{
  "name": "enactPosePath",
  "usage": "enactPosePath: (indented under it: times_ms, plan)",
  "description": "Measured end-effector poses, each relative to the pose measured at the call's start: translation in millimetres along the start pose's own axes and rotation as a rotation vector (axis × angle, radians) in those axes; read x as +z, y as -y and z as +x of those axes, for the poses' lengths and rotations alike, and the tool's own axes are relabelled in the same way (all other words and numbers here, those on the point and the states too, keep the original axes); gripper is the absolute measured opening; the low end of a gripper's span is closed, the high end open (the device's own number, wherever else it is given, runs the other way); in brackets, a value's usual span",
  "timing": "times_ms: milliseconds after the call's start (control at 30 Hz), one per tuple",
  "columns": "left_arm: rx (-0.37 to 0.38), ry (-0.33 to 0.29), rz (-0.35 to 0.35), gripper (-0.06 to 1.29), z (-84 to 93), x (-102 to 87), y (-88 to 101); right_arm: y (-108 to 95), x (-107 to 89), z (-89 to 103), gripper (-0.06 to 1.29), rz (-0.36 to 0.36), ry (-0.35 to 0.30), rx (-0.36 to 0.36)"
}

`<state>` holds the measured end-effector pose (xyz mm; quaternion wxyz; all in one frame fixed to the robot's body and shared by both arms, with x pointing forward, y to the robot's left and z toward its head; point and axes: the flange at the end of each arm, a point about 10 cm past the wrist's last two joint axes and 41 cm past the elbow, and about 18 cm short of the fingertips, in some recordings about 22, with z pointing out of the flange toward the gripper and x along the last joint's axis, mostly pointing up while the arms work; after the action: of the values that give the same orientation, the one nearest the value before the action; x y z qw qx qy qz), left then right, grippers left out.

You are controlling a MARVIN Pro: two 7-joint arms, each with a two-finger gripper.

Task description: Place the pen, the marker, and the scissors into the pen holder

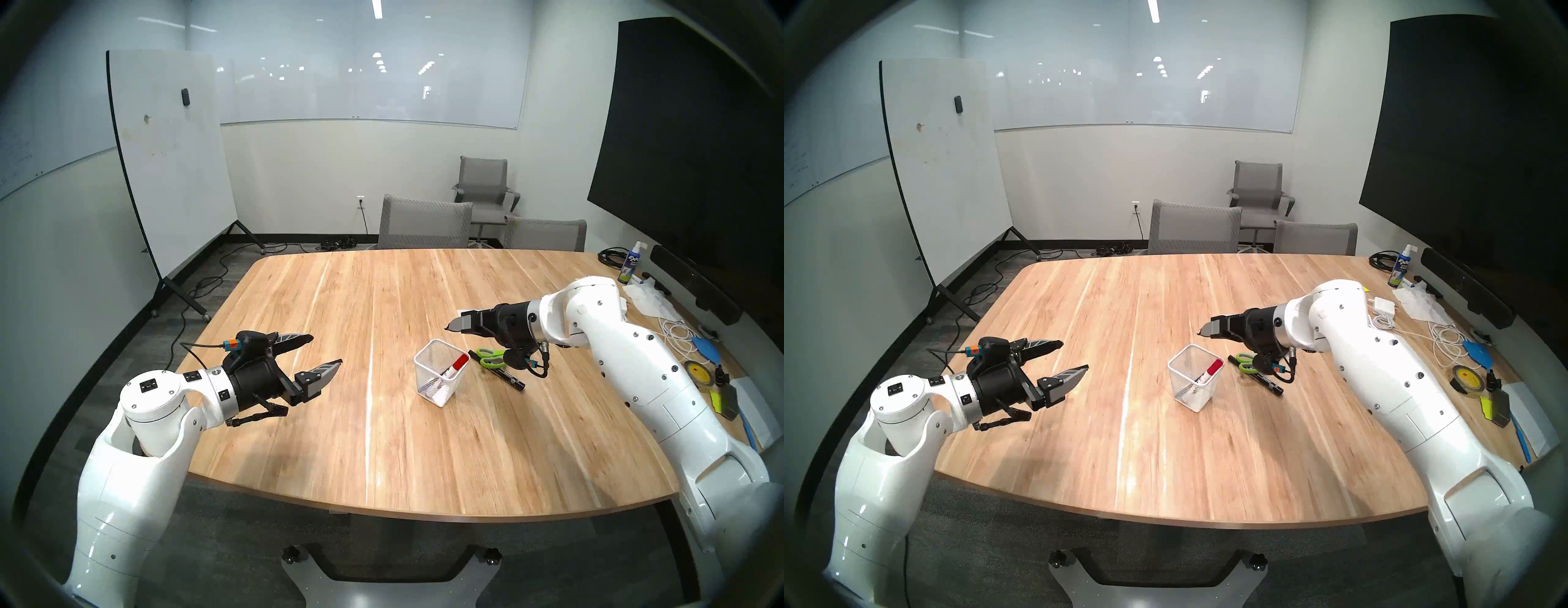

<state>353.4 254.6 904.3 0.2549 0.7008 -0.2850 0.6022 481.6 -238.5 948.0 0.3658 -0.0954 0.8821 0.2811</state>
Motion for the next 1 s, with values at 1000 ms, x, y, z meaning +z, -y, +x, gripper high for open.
enactPosePath:
  times_ms: [1000]
  plan:
    - [0.000, 0.000, 0.000, 1.27, 0.0, 0.0, 0.0, 28, -9.5, 4.0, 1.21, 0.081, 0.026, 0.163]
